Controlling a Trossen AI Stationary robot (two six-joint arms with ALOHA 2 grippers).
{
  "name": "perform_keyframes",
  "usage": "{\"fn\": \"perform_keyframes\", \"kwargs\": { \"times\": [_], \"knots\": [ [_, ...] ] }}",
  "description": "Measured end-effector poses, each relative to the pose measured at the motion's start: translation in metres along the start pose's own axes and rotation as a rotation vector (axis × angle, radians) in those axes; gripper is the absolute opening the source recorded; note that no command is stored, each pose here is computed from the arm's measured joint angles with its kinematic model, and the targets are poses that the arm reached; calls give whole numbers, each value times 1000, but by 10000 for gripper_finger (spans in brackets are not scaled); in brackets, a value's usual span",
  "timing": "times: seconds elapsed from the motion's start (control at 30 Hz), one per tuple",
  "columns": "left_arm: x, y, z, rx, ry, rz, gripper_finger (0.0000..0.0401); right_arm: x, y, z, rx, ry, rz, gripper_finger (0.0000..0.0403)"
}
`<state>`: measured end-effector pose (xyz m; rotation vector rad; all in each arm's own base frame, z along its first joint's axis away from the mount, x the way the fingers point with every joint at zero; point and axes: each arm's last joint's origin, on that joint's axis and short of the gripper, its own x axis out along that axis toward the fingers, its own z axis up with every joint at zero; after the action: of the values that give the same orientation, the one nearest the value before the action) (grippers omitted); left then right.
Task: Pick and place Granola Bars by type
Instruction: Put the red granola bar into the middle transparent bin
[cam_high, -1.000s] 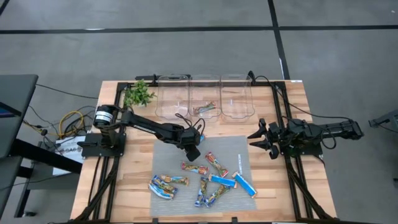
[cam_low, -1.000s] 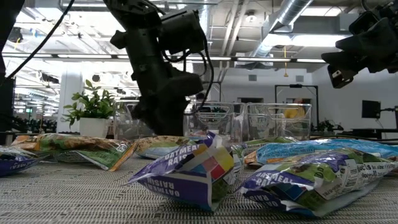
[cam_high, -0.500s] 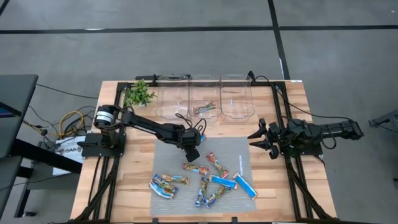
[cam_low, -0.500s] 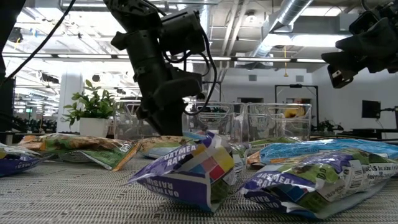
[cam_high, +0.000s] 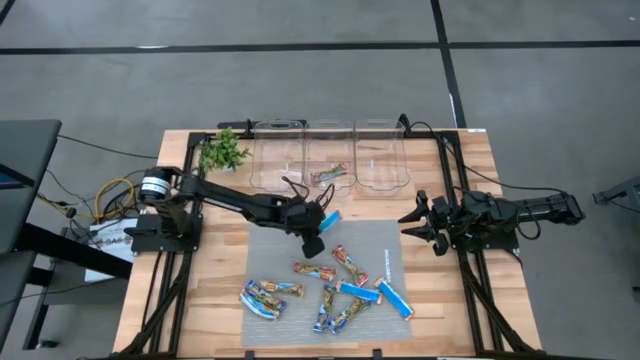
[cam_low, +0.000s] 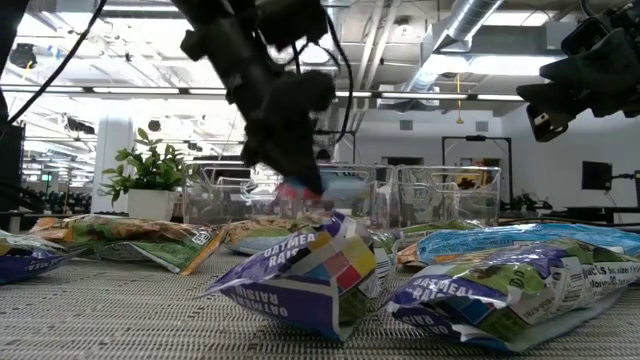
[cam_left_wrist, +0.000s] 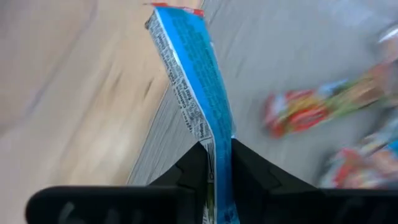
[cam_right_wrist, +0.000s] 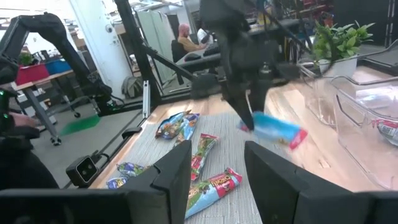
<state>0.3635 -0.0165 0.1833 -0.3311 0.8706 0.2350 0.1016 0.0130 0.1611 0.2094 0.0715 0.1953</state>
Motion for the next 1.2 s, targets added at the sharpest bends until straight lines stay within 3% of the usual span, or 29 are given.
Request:
{"fn": "perform_keyframes", "kwargs": {
  "times": [0.4, 0.57, 0.93, 1.2],
  "knots": [
    [-66, -16, 55, 30, -508, -266, 49, 0, 0, 0, 0, -1, 0, 141],
    [-91, -20, 68, 63, -661, -340, 47, 0, 0, 0, 0, -1, 0, 144],
    [-89, -12, 69, 55, -633, -314, 46, 0, 0, 0, 0, -1, 0, 142],
    [-82, 48, 82, -30, -590, -142, 46, 0, 0, 0, 0, -1, 0, 141]
  ]
}}
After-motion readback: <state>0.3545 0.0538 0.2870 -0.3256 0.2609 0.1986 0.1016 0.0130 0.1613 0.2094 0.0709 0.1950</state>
